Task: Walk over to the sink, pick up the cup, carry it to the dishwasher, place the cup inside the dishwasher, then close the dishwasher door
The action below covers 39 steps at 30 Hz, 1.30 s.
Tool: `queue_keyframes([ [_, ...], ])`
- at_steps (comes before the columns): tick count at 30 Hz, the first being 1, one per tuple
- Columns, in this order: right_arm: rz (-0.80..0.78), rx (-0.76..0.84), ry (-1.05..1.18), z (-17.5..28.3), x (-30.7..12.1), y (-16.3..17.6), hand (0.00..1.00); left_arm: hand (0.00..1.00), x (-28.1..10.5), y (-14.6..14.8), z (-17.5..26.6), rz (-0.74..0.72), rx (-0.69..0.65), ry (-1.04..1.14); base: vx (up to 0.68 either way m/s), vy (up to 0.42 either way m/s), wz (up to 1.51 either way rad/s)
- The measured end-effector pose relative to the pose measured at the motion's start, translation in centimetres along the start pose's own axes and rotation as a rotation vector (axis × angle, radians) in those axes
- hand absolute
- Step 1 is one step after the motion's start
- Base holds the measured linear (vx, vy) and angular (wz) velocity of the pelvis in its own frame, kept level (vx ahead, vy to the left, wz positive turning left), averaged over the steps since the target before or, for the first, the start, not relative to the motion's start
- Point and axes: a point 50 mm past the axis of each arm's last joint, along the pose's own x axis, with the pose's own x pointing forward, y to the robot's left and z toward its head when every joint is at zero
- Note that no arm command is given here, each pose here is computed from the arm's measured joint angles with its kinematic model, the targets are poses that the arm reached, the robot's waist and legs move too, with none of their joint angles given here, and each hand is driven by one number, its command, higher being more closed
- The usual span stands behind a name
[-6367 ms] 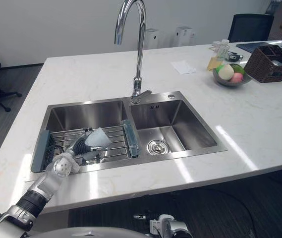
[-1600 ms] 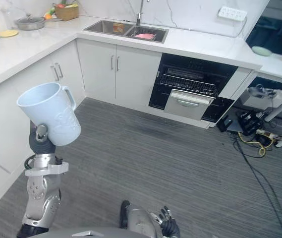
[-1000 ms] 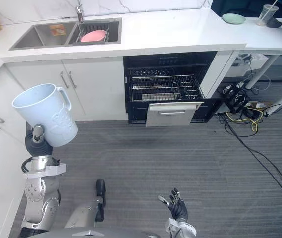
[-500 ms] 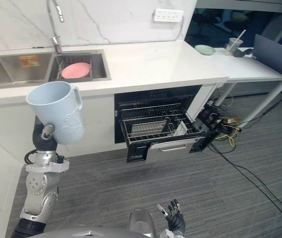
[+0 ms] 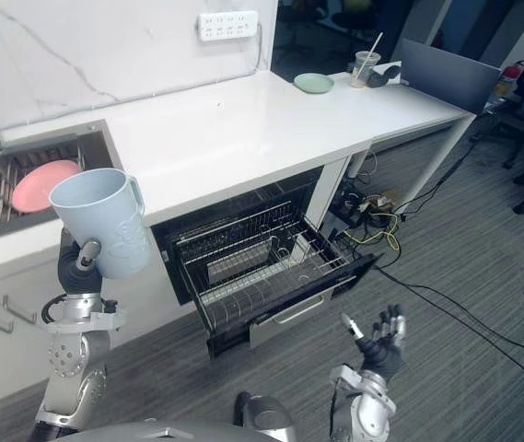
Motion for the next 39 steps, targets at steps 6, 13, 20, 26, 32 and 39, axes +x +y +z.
queue_keyframes([
  [6, 0.132, -0.003, -0.099, 2.0, 1.1, 1.8, 0.0, 1.0, -0.4, -0.2, 0.5, 0.02, -0.021, -0.038, 0.22, 0.169, -0.62],
  [13, 0.322, 0.116, -0.208, 4.6, 0.6, 5.2, 0.0, 1.0, 0.9, -0.8, 1.3, -0.034, 0.066, -0.118, 0.1, 0.209, -0.27],
  [20, 0.479, 0.276, -0.167, 5.0, -0.1, 7.7, 0.0, 1.0, 1.1, -2.4, 1.3, 0.004, 0.183, -0.187, -0.04, 0.016, -0.2],
  [26, 0.61, 0.382, -0.146, 5.9, -0.2, 10.6, 0.0, 1.0, 2.1, -4.2, 0.3, -0.014, 0.288, -0.229, 0.0, -0.002, -0.17],
  [32, 0.735, 0.437, -0.153, 7.0, -0.9, 13.3, 0.0, 1.0, 2.1, -5.0, -1.0, -0.035, 0.323, -0.176, -0.02, 0.0, -0.08],
  [39, 0.848, 0.496, -0.114, 7.3, -1.7, 15.8, 0.0, 1.0, 1.4, -6.2, -1.8, -0.041, 0.374, -0.167, -0.04, -0.001, -0.06],
])
